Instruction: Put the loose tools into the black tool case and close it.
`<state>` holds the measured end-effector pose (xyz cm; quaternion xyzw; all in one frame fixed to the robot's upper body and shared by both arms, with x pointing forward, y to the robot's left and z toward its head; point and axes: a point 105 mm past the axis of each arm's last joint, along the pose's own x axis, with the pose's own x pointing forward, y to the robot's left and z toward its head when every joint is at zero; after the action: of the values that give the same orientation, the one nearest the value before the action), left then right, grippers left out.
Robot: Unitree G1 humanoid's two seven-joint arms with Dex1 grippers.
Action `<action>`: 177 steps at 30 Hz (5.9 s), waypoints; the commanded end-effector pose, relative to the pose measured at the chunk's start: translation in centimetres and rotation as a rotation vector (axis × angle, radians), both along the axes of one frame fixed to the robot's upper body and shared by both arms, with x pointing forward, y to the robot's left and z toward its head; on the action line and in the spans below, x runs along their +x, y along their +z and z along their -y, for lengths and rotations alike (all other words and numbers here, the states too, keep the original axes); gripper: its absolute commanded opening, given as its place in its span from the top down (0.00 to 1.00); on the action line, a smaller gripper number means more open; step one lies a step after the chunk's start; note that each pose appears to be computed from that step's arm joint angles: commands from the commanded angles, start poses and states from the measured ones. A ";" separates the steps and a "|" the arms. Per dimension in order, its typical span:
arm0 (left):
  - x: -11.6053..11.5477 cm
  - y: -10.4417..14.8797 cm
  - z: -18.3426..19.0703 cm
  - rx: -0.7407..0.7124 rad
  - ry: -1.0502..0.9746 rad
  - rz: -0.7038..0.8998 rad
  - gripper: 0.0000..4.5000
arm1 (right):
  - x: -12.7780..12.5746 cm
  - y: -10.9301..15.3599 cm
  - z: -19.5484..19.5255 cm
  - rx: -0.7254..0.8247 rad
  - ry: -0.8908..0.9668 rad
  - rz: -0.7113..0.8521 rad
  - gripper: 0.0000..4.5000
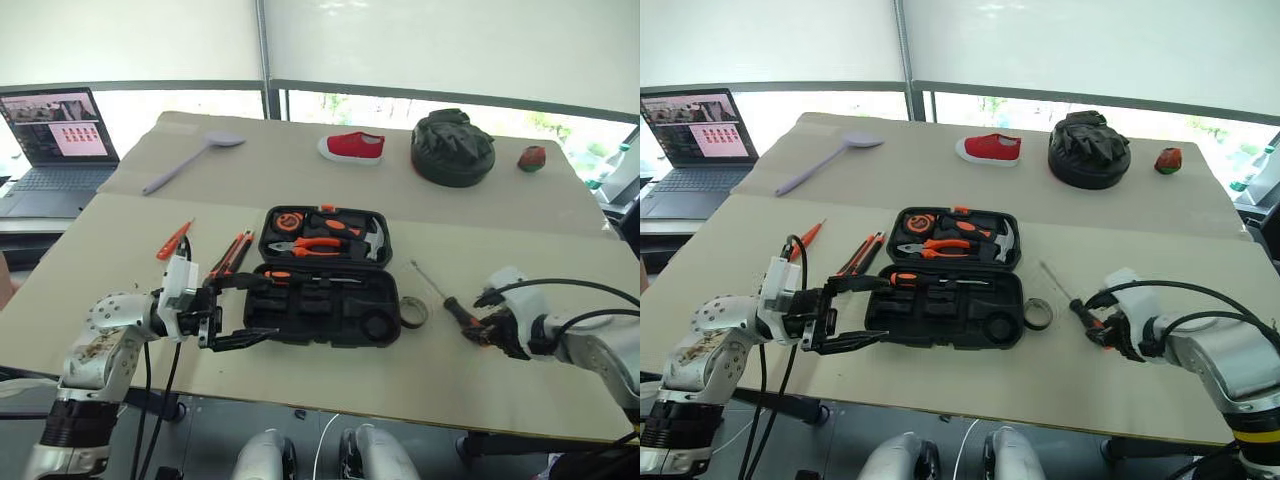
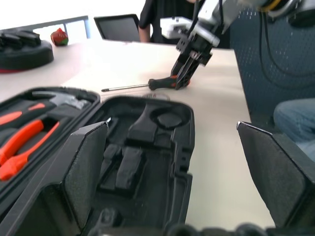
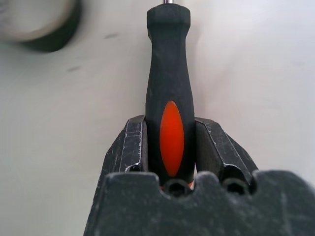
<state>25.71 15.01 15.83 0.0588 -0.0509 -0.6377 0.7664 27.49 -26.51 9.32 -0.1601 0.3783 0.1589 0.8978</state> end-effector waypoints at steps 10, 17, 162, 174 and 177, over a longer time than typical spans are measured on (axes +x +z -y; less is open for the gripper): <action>0.8 0.4 -2.2 -0.022 0.178 0.027 0.00 | 2.7 11.6 -13.3 0.009 0.965 0.422 0.78; 0.1 -0.4 -4.2 0.044 0.251 0.022 0.00 | 5.3 8.8 -17.9 -0.151 1.135 0.256 0.78; 14.8 -6.8 -16.0 0.210 1.193 -0.497 0.48 | -2.4 12.0 -16.8 0.612 0.930 0.979 0.00; 15.3 -1.1 -16.8 0.061 1.126 -0.155 0.89 | -2.6 11.3 -16.4 0.608 0.930 0.931 0.00; 13.5 1.1 -14.1 0.171 0.805 0.003 0.89 | -2.6 11.2 -15.7 0.591 0.923 0.922 0.00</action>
<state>39.94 30.53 13.07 0.0709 0.0889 -0.1994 0.9733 25.47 -10.29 19.28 -0.1019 -0.1820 0.5369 0.8175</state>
